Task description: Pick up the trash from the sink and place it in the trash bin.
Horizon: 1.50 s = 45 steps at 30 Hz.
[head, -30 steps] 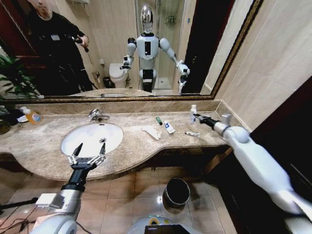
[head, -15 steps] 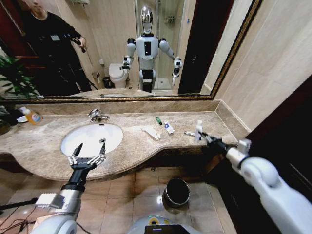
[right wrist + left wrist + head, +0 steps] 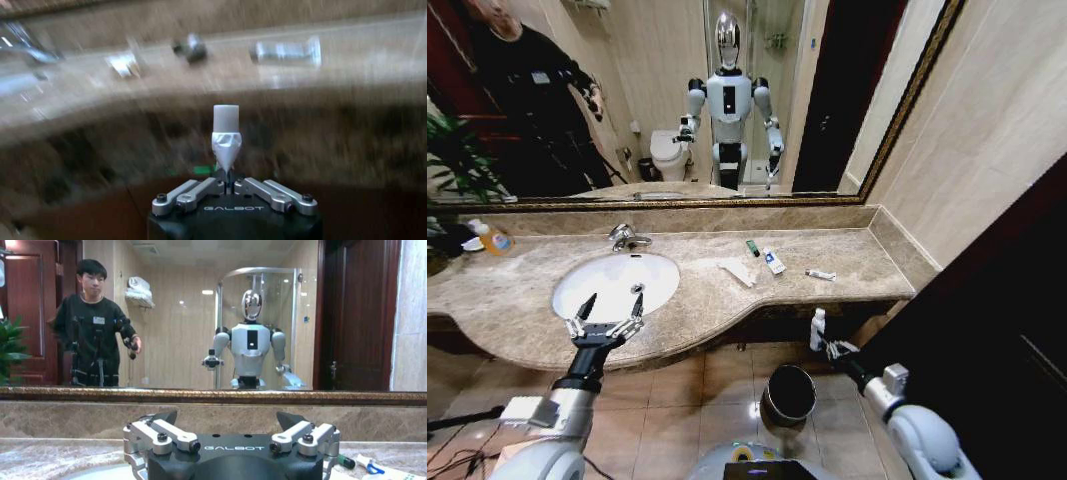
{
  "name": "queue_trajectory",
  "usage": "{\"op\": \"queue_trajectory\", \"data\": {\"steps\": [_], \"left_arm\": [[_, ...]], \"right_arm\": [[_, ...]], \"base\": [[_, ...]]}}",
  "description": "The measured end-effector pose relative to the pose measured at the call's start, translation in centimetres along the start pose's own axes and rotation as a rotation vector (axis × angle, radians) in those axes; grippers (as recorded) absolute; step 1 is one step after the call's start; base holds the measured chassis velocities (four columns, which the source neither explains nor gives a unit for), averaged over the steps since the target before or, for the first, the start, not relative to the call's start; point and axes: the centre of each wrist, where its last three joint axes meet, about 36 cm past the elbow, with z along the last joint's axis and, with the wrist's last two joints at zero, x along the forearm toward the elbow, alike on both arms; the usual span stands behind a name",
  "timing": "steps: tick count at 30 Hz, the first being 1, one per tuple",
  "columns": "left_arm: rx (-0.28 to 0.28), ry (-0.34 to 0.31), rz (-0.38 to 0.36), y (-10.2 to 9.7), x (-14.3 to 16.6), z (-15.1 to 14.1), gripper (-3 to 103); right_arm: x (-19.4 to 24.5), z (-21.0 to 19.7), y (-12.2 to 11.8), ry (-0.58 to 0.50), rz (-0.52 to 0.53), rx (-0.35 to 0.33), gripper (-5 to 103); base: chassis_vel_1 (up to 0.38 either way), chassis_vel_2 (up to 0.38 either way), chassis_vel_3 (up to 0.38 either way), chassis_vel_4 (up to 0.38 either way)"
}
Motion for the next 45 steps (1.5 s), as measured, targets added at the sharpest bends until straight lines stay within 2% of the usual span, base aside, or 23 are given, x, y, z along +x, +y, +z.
{"op": "queue_trajectory", "data": {"steps": [4,5,8,10,11,13,15,29,43,45], "left_arm": [[0.000,0.000,0.000,0.0,0.0,0.0,100],[0.000,0.000,0.000,0.0,0.0,0.0,100],[0.000,0.000,0.000,0.0,0.0,0.0,100],[0.000,0.000,0.000,0.0,0.0,0.0,100],[0.000,0.000,0.000,0.0,0.0,0.0,100],[0.000,0.000,0.000,0.0,0.0,0.0,100],[0.000,0.000,0.000,0.0,0.0,0.0,100],[0.000,0.000,0.000,0.0,0.0,0.0,100],[0.000,0.000,0.000,0.0,0.0,0.0,100],[0.000,0.000,0.000,0.0,0.0,0.0,100]], "right_arm": [[-2.5,5.7,-2.9,0.080,0.007,0.016,3],[-2.5,5.7,-2.9,0.080,0.007,0.016,3],[-2.7,9.4,-3.7,0.122,0.008,0.016,3],[-2.7,10.1,-3.7,0.128,0.011,0.013,3],[-2.8,12.4,-3.3,0.142,0.025,-0.004,3],[-3.2,13.3,-2.9,0.143,0.036,-0.009,3],[-4.2,15.2,-1.8,0.142,0.067,-0.009,3],[-7.0,20.3,3.6,0.163,0.060,0.011,3],[-8.8,21.3,4.7,0.188,0.109,0.025,1],[-8.8,21.3,4.9,0.190,0.116,0.020,11]], "base": [[0.000,0.000,0.000,0.000],[0.000,0.000,0.000,0.000],[0.000,0.000,0.000,0.000],[0.000,0.000,0.000,0.000],[0.000,0.000,0.000,0.000],[0.000,0.000,0.000,0.000],[0.000,0.000,0.000,0.000],[0.000,0.000,0.000,0.000],[0.000,0.000,0.000,0.000],[0.000,0.000,0.000,0.000]]}}
